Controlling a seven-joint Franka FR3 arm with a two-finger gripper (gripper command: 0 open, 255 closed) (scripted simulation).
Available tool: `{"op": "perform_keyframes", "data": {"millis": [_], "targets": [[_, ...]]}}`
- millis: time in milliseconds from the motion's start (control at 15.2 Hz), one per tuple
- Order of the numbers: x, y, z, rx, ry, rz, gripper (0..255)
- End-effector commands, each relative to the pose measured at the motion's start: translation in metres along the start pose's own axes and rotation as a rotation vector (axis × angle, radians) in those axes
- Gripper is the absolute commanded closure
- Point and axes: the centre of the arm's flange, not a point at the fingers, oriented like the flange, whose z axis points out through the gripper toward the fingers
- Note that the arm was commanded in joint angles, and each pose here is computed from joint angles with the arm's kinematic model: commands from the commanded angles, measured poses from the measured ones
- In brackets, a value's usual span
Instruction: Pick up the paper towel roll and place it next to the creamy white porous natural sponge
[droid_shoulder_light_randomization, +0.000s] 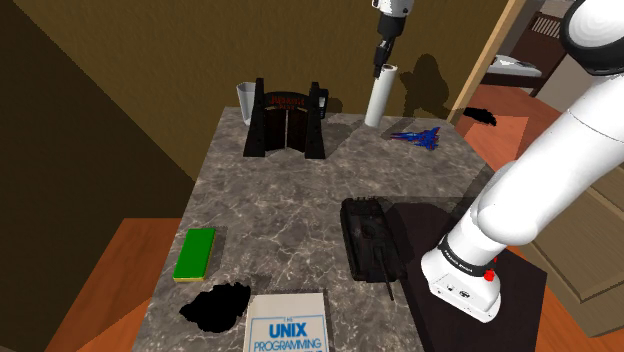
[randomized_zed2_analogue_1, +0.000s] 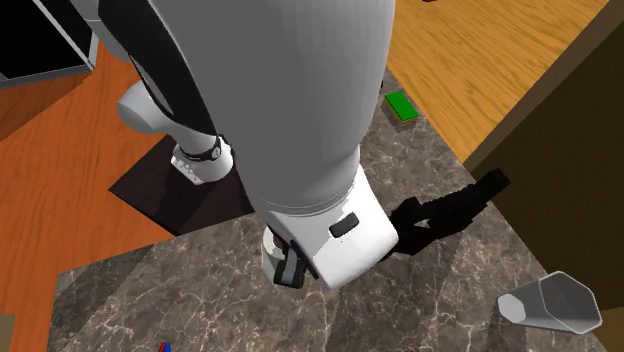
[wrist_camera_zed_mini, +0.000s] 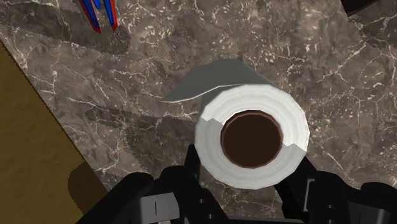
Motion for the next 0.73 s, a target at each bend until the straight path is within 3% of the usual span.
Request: {"op": "perform_keyframes", "data": {"millis": [0,660], "targets": [[0.0,0.001,-0.011,0.0,0.0,0.0,255],[0.0,0.002,-0.063,0.0,0.0,0.0,255]]}}
